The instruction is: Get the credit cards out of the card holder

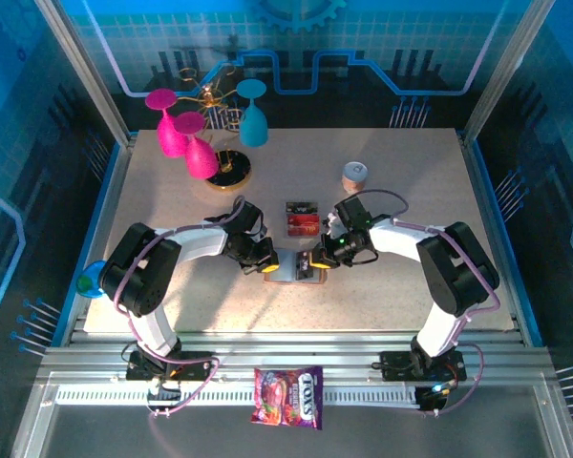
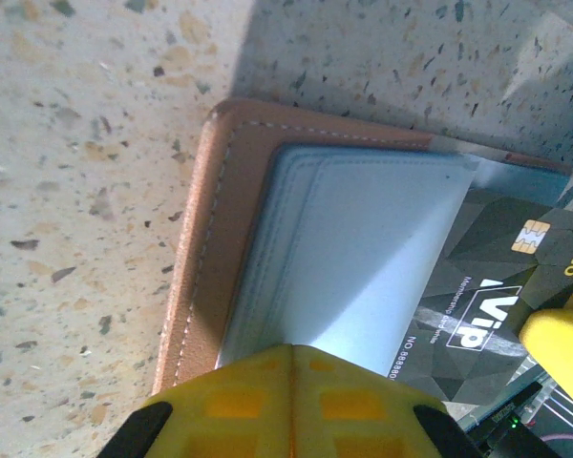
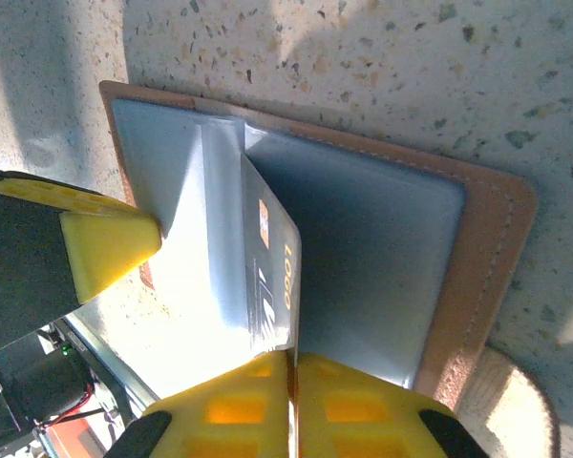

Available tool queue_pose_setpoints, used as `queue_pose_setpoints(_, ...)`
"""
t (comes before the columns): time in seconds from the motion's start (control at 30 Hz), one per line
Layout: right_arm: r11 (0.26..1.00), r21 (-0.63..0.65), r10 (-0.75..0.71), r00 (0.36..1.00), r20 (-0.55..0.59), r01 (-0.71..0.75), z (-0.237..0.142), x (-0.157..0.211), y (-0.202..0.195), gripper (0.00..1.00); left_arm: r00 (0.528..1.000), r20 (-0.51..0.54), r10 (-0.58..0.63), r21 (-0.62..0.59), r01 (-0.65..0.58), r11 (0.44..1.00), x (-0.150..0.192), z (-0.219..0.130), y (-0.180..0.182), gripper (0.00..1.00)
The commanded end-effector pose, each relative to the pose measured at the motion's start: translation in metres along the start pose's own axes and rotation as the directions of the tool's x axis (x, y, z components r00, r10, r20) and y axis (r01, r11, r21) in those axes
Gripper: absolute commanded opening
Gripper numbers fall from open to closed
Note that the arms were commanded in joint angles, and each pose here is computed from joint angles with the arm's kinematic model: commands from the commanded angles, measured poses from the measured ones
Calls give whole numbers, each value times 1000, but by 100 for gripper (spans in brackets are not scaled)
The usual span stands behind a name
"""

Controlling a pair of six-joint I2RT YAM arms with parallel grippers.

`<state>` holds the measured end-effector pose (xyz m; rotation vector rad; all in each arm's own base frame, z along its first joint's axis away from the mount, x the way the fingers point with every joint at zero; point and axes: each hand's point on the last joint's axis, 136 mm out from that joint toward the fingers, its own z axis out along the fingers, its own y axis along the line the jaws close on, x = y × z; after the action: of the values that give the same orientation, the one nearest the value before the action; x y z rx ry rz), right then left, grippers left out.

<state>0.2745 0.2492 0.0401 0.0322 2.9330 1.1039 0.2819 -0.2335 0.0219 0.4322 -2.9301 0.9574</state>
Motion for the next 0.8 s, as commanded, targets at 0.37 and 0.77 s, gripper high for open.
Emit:
queue_pose_setpoints(0.37, 999, -35, 4, 1000, -11, -4, 8, 1, 19, 15, 1000, -20, -15, -51, 14, 999, 4, 5, 10, 8)
queue_pose_setpoints(0.77, 1000, -31, -3, 1000, -17, 2, 11, 3, 22, 11, 1000, -23, -10, -26, 9, 1000, 3, 6, 3, 11)
